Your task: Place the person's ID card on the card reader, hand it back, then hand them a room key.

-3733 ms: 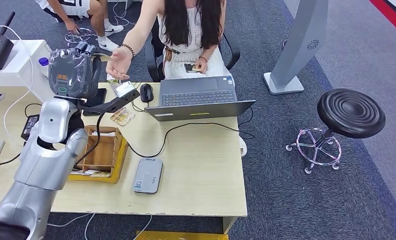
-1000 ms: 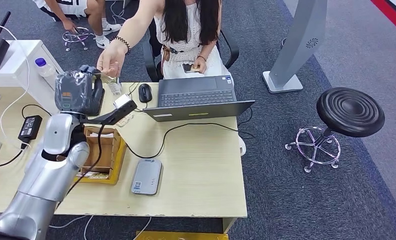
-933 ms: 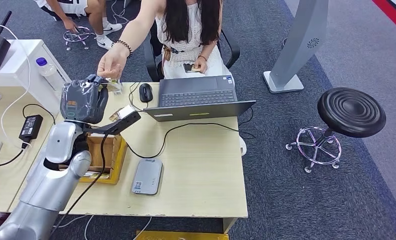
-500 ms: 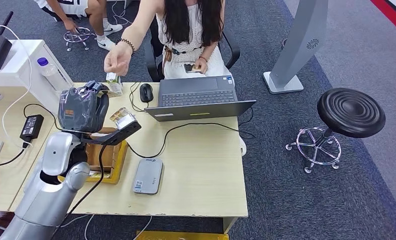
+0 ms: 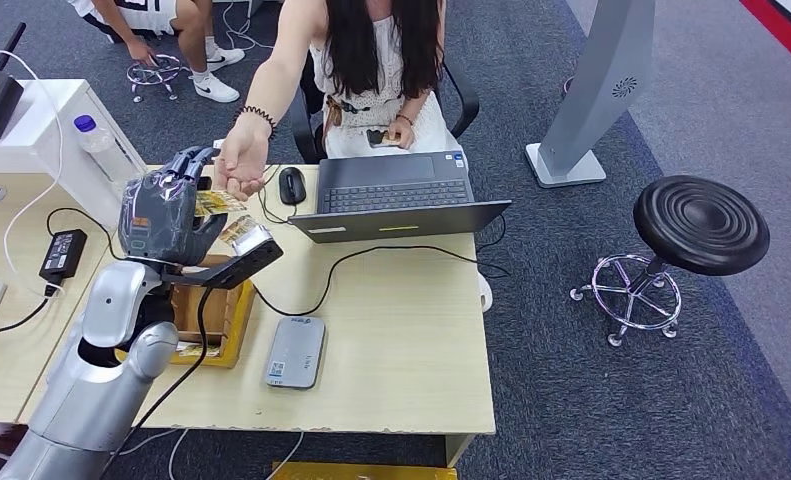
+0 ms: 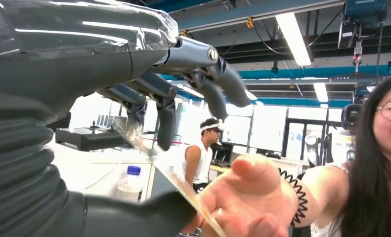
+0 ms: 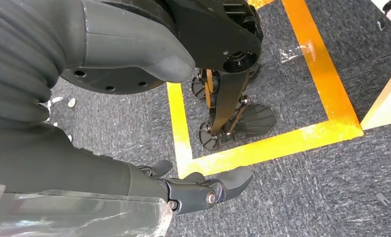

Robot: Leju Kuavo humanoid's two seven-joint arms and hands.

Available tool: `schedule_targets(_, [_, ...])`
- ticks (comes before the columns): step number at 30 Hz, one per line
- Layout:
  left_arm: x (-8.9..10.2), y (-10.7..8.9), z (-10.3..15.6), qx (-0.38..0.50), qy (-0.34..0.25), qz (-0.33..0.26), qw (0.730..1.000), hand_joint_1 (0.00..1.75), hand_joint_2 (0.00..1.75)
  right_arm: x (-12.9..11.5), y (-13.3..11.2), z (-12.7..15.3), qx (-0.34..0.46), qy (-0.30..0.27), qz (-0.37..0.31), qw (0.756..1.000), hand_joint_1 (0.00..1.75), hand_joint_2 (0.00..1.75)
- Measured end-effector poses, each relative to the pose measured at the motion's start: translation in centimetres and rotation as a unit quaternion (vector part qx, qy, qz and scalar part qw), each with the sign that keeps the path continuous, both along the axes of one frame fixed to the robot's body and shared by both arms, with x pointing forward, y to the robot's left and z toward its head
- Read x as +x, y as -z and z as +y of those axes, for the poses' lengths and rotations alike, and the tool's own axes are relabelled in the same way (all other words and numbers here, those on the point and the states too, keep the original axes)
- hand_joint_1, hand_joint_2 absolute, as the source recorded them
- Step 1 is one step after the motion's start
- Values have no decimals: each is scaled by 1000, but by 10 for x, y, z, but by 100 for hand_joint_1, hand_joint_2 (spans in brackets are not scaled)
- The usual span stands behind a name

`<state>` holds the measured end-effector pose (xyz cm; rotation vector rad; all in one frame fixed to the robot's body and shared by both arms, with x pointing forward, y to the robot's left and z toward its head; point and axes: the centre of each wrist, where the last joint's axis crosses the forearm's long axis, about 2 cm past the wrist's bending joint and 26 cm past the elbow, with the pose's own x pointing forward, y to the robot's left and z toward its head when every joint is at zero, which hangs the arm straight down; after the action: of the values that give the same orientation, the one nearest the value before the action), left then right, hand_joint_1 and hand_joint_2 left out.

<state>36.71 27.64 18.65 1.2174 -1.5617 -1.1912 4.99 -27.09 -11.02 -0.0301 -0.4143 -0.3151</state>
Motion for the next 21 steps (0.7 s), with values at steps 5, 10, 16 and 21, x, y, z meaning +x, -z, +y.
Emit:
schedule_targets(5, [1,-1,0,-1,0,-1,1000,0,175,0,0,0,0,0,0,1000,0,175])
schedule_targets(10, [3,-4,-2,-9,1,-4,1000,0,175,0,0,0,0,-1,1,1000,0,175])
schedule_targets(16, [9,-8,-7,-16,1,-7,1000,0,175,0,0,0,-1,-1,2,1000,0,175])
schedule_targets(21, [10,-7,-8,-17,1,-4,1000,0,175,0,0,0,-1,0,2,1000,0,175])
